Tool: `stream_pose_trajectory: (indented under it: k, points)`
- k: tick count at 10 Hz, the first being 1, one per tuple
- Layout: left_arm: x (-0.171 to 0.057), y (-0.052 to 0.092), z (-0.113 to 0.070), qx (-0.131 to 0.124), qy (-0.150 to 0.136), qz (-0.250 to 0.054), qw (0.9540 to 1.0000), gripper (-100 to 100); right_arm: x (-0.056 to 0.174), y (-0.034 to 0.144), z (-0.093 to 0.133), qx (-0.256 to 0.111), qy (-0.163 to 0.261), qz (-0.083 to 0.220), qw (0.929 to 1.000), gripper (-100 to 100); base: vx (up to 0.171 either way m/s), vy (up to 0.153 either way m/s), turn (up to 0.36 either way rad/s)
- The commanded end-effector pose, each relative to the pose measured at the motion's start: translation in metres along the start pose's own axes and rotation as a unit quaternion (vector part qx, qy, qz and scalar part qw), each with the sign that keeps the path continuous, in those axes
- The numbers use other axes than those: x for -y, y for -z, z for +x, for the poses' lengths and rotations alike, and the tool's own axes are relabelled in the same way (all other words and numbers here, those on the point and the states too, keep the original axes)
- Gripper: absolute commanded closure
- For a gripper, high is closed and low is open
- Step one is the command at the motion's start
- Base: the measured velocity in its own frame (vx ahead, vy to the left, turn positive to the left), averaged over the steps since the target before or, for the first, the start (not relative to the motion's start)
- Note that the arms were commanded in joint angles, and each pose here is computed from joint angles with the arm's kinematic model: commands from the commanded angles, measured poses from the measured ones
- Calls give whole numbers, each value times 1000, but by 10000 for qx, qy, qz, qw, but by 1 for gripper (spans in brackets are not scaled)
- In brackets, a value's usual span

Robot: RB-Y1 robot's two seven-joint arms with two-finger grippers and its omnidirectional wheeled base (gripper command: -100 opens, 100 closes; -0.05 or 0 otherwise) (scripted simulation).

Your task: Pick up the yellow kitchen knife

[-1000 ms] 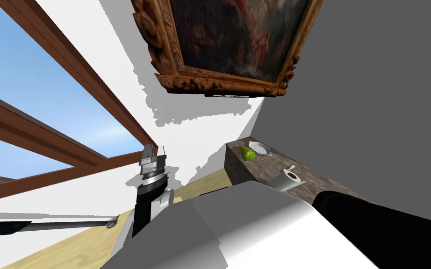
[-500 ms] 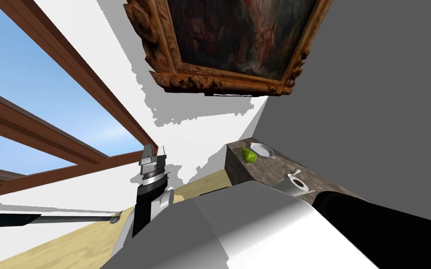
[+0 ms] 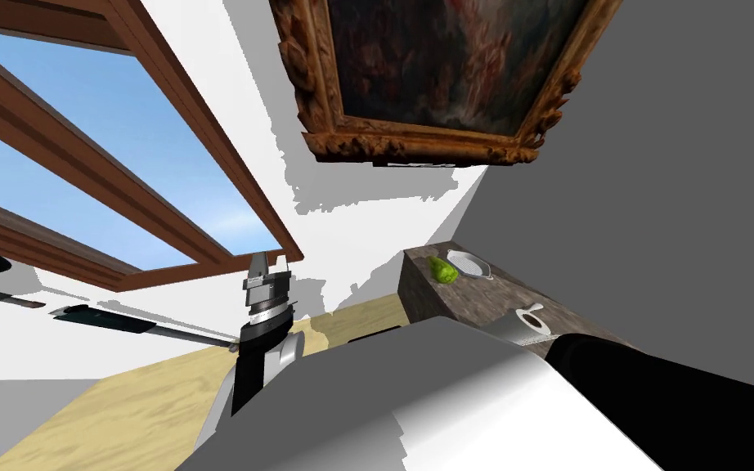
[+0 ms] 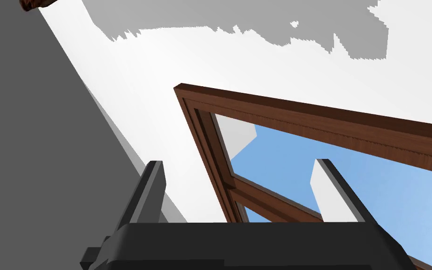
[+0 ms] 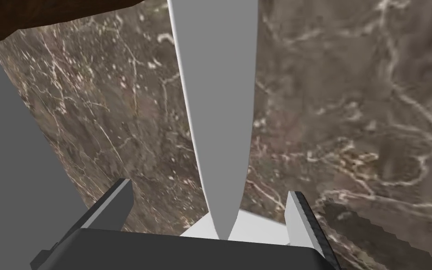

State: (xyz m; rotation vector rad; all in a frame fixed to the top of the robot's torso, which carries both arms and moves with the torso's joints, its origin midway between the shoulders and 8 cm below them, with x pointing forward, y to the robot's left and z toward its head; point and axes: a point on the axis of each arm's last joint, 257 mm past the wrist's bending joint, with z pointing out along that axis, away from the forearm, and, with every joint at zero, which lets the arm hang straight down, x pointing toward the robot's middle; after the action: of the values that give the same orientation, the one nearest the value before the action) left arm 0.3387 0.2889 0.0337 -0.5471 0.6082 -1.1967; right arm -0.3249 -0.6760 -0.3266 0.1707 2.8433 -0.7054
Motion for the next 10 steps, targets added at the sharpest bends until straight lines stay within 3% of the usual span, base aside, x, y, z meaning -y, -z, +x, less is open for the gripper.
stream_pose_trajectory:
  k: [1,2,3,7,8,9,10]
  points:
    - [0,0,0,0,0,0,10000,0,-2,-7,4,-88,-176,38,9998,-100,-120,59,224]
    - [0,0,0,0,0,0,10000,0,-1,-4,3,-65,-115,30,9999,-100,-53,21,43]
    - [0,0,0,0,-1,-1,10000,0,-1,-5,4,-74,-128,36,9999,100,-9,5,-12]
    - [0,0,0,0,-2,-1,10000,0,-3,-5,4,-69,-132,13,9999,100,0,3,0]
    - [0,0,0,0,-2,-1,10000,0,-3,-5,4,-68,-135,13,9999,0,0,0,0]
    - [0,0,0,0,-2,-1,10000,0,-1,-2,-1,9,-21,-1,10000,100,56,-50,-241]
    - [0,0,0,0,-4,-3,10000,0,0,2,-4,74,84,-26,9999,100,118,-75,-315]
